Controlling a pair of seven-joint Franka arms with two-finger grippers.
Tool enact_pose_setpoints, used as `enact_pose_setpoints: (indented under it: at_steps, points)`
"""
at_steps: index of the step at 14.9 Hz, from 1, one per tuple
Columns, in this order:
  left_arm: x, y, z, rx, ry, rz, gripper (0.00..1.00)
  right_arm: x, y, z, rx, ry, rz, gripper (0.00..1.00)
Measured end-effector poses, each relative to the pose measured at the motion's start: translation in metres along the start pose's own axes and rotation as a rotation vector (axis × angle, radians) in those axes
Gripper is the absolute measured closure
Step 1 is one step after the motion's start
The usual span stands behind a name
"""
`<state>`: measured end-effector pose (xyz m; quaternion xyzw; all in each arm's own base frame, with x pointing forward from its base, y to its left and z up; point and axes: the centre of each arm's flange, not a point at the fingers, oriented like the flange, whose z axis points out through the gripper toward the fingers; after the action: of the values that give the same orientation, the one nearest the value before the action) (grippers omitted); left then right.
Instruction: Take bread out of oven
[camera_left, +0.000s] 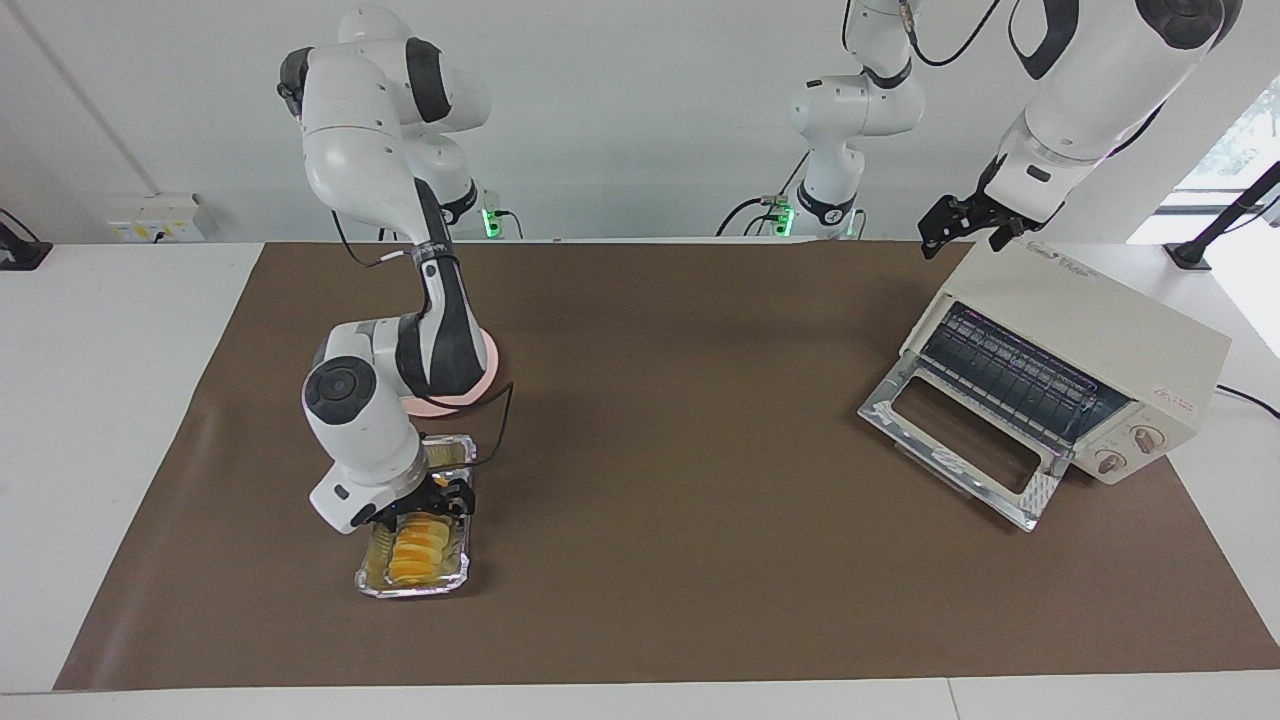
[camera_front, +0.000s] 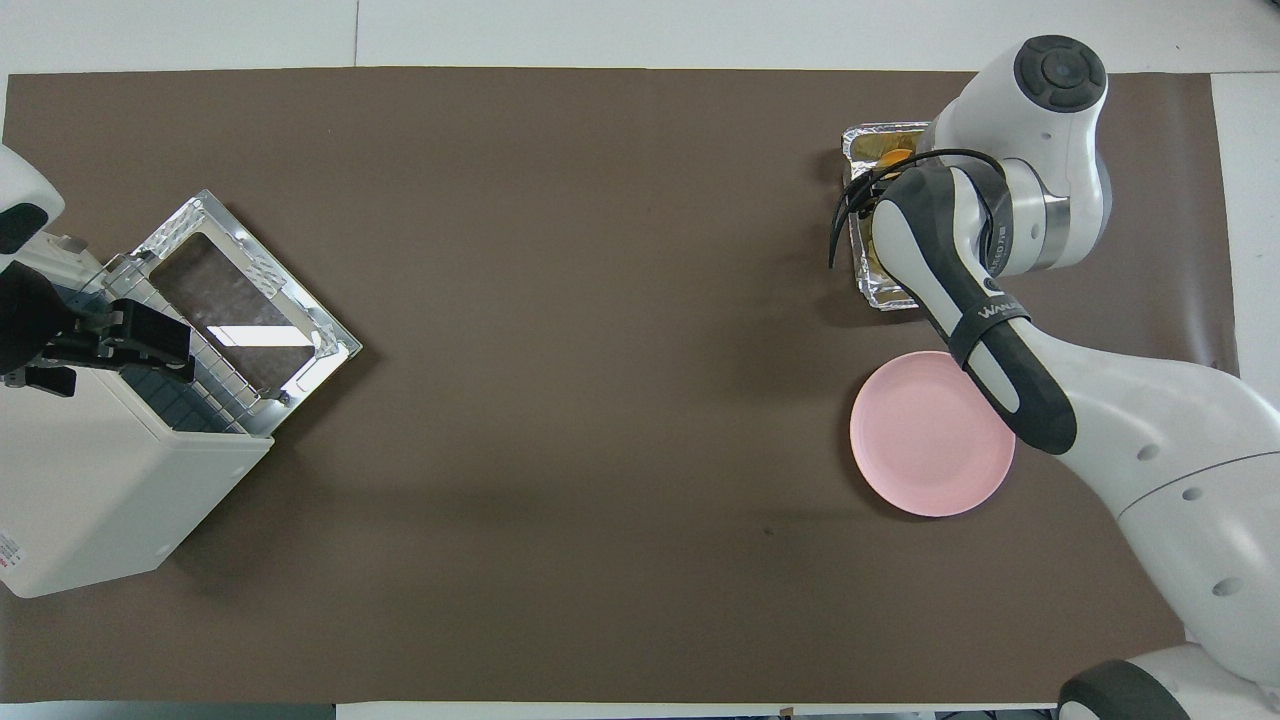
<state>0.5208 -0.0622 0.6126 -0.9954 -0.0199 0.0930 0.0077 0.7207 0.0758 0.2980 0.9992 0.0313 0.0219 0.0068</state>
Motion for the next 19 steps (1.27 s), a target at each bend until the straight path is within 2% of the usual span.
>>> enact_pose_setpoints:
  at_steps: [2, 3, 7, 11, 13, 15, 19]
  points:
    - [0.0, 0.0, 0.0, 0.0, 0.0, 0.0, 0.0, -0.002, -0.001, -0.003, 0.0, 0.007, 0.005, 0.0]
    - [0.0, 0.0, 0.0, 0.0, 0.0, 0.0, 0.0, -0.002, -0.001, -0.005, 0.001, 0.01, 0.009, 0.08]
    - [0.0, 0.0, 0.0, 0.0, 0.0, 0.0, 0.0, -0.002, 0.0, -0.01, 0.001, 0.016, 0.015, 0.5]
    - [0.0, 0.0, 0.0, 0.0, 0.0, 0.0, 0.0, -0.002, 0.003, -0.014, -0.001, 0.02, 0.02, 0.81]
    - [0.0, 0.0, 0.0, 0.0, 0.0, 0.0, 0.0, -0.002, 0.005, -0.015, -0.002, 0.02, 0.022, 0.89]
    - [0.0, 0.0, 0.0, 0.0, 0.0, 0.0, 0.0, -0.001, 0.006, -0.023, -0.003, 0.011, 0.024, 0.89]
    - [0.0, 0.0, 0.0, 0.0, 0.0, 0.0, 0.0, -0.002, 0.004, -0.064, -0.005, -0.015, 0.021, 0.89]
